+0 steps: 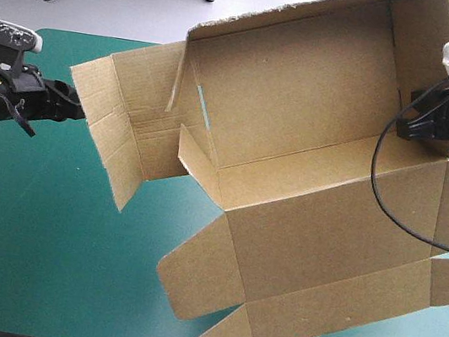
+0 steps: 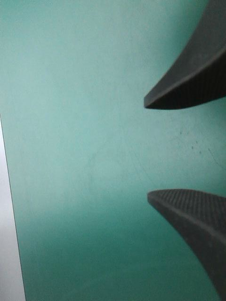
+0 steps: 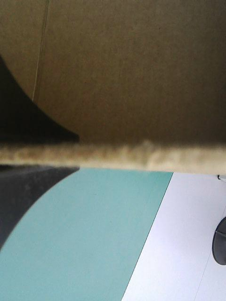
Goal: Fold the box
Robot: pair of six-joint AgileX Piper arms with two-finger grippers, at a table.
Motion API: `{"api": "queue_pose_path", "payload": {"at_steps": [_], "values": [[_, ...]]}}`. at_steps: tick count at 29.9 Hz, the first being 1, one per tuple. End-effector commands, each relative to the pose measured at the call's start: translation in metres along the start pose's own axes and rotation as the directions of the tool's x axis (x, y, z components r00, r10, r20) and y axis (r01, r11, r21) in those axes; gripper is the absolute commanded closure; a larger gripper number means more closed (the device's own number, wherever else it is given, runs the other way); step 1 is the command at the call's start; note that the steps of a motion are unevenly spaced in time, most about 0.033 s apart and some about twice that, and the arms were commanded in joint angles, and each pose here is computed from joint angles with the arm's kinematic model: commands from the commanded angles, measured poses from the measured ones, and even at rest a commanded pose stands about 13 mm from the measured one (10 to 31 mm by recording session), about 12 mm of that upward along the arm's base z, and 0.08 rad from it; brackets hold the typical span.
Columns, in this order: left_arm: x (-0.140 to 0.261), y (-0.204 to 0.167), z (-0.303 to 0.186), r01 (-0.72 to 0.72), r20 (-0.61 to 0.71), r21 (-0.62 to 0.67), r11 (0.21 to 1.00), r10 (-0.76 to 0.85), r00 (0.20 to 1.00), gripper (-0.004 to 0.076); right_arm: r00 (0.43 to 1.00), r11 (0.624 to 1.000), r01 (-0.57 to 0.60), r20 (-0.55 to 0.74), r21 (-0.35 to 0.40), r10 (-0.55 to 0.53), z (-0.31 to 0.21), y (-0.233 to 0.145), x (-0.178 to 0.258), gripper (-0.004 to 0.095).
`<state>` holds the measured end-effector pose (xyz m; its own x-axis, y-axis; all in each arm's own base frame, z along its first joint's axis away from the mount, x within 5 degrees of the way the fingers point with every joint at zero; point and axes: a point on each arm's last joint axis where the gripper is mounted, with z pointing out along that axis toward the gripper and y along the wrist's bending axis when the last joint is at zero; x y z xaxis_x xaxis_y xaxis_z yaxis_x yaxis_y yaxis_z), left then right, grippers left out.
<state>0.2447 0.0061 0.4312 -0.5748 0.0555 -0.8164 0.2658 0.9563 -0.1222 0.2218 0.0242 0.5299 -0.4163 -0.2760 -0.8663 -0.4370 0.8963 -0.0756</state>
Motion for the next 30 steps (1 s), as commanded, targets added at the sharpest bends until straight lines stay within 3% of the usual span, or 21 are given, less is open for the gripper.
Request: {"api": "queue_pose_path", "payload": {"at_steps": [1, 5, 11, 30], "values": [[-0.012, -0.014, -0.014, -0.001, 0.108, 0.099, 0.995, -0.01, 0.994, 0.0353, 0.998, 1.0, 0.004, 0.064, -0.023, -0.002, -0.019, 0.009, -0.007, 0.0933], [-0.013, -0.027, -0.016, 0.006, 0.115, 0.245, 0.969, -0.035, 0.993, 0.0353, 0.997, 1.0, -0.002, 0.082, -0.026, 0.004, -0.017, 0.009, -0.009, 0.0933], [-0.016, -0.053, -0.025, -0.031, 0.14, 0.542, 0.84, -0.054, 0.989, 0.0353, 0.995, 0.997, -0.018, 0.097, -0.072, 0.025, -0.004, 0.006, -0.012, 0.0933], [-0.021, -0.094, -0.035, -0.079, 0.171, 0.766, 0.638, -0.083, 0.982, 0.0352, 0.991, 0.986, -0.086, 0.094, -0.142, 0.1, 0.037, -0.007, -0.016, 0.0931]]}}
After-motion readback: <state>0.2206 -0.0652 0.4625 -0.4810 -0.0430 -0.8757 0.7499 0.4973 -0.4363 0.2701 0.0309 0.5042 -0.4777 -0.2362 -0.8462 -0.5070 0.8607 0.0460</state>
